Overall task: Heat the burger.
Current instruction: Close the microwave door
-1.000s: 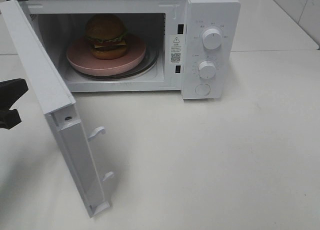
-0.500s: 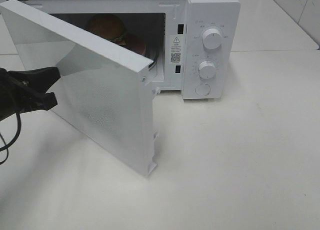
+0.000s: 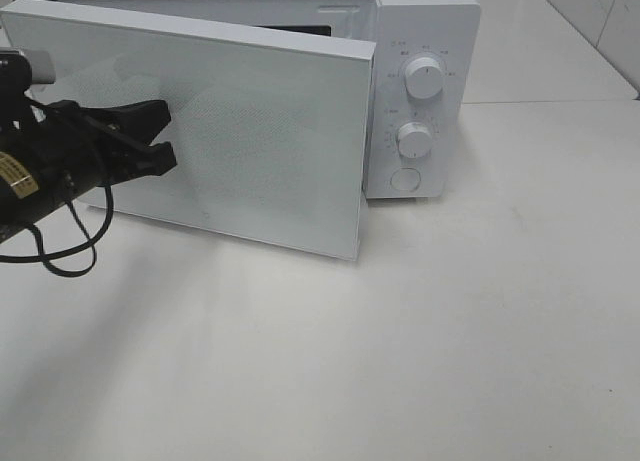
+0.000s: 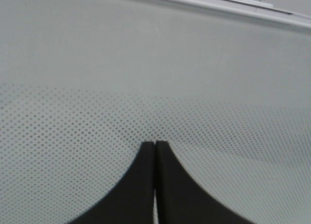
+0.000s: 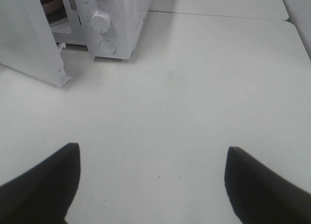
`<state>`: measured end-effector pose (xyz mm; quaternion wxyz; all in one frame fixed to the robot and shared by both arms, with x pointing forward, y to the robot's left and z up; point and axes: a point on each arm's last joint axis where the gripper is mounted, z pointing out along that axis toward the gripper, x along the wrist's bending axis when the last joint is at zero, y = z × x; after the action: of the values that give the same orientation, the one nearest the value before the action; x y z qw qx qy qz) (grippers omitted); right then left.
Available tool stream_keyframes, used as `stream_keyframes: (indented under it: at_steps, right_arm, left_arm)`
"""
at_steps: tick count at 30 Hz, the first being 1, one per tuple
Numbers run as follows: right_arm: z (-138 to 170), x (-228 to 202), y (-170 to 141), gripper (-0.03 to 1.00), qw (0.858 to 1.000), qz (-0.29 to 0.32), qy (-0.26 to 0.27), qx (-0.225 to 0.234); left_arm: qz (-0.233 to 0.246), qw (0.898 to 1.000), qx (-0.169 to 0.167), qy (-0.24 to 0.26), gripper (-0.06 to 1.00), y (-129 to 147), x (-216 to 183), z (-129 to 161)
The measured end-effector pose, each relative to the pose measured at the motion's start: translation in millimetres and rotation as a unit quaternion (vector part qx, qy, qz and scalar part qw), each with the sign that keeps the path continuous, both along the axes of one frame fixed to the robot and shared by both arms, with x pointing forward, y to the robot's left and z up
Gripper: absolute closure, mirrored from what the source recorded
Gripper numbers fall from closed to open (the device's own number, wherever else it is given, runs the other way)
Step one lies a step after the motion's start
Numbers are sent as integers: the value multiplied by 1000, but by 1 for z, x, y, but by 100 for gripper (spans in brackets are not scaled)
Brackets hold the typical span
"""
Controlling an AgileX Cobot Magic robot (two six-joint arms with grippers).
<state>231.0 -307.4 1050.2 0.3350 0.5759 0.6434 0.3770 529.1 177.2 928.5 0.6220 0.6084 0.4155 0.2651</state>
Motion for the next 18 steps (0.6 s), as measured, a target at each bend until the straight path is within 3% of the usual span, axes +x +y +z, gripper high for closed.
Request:
stream_keyframes:
  at_steps: [10, 18]
  right_arm:
    - [0, 0, 0, 20, 1000, 0, 0, 0]
    - [0, 0, 0, 20, 1000, 0, 0, 0]
  left_arm:
    - [-17, 1000, -10, -10, 94, -36, 24, -1]
    - [-17, 1000, 3, -12, 94, -66, 36, 1]
